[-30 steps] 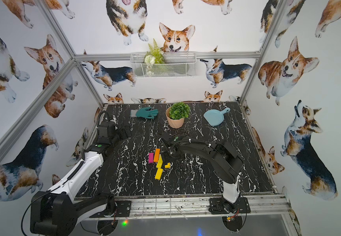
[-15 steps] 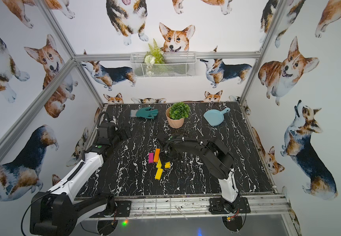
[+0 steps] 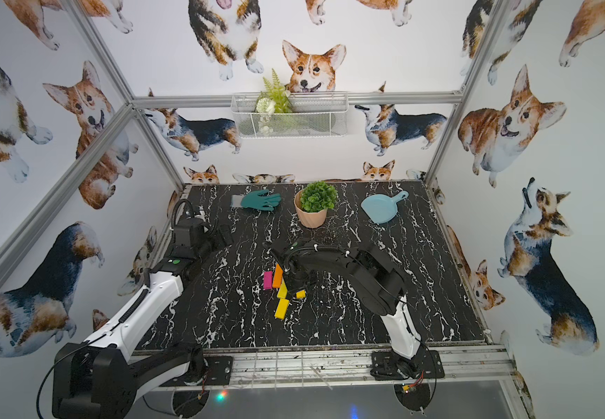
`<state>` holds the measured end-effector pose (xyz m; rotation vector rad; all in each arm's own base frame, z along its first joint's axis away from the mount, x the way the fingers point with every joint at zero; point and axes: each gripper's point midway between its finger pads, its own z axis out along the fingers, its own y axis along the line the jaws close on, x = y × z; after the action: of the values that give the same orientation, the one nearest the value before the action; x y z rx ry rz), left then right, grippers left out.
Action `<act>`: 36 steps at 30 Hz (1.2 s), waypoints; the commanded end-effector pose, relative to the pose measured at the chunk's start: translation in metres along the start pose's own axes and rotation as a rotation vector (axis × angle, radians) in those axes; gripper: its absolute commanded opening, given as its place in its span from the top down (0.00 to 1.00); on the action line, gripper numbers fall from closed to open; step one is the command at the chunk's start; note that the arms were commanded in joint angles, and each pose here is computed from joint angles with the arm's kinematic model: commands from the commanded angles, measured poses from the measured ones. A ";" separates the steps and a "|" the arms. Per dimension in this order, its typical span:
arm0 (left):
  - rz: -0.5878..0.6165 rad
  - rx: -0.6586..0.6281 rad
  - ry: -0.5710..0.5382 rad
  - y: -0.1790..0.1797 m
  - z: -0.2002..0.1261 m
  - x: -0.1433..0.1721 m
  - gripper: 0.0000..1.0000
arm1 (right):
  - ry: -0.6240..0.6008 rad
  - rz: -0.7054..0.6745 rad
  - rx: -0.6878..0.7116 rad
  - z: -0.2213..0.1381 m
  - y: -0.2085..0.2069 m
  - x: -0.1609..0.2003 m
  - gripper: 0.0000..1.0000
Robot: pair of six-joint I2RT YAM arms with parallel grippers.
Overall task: Assemble the letter p with building blocks
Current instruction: Pick up the building block from the center of the board, then assemble the building block at the center of the board.
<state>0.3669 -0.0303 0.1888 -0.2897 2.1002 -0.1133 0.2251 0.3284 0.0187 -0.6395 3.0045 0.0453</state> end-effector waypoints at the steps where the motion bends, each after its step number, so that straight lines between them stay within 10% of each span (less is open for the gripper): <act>1: -0.003 -0.004 -0.027 0.000 -0.002 -0.006 0.00 | 0.020 0.004 0.022 0.001 -0.004 0.004 0.65; 14: 0.005 0.041 -0.022 -0.009 0.003 -0.008 0.00 | -0.237 0.168 -0.053 -0.089 -0.040 -0.020 0.72; 21: 0.005 0.062 -0.011 -0.015 0.009 -0.009 0.00 | -0.181 0.410 -0.078 -0.056 -0.105 -0.008 0.72; 36: -0.009 0.093 0.000 -0.020 0.006 -0.008 0.00 | -0.050 0.409 -0.106 -0.015 -0.102 -0.017 0.72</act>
<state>0.3790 -0.0456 0.1888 -0.2458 2.1069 -0.1959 0.2821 0.2358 0.0357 -0.0112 3.0245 0.2062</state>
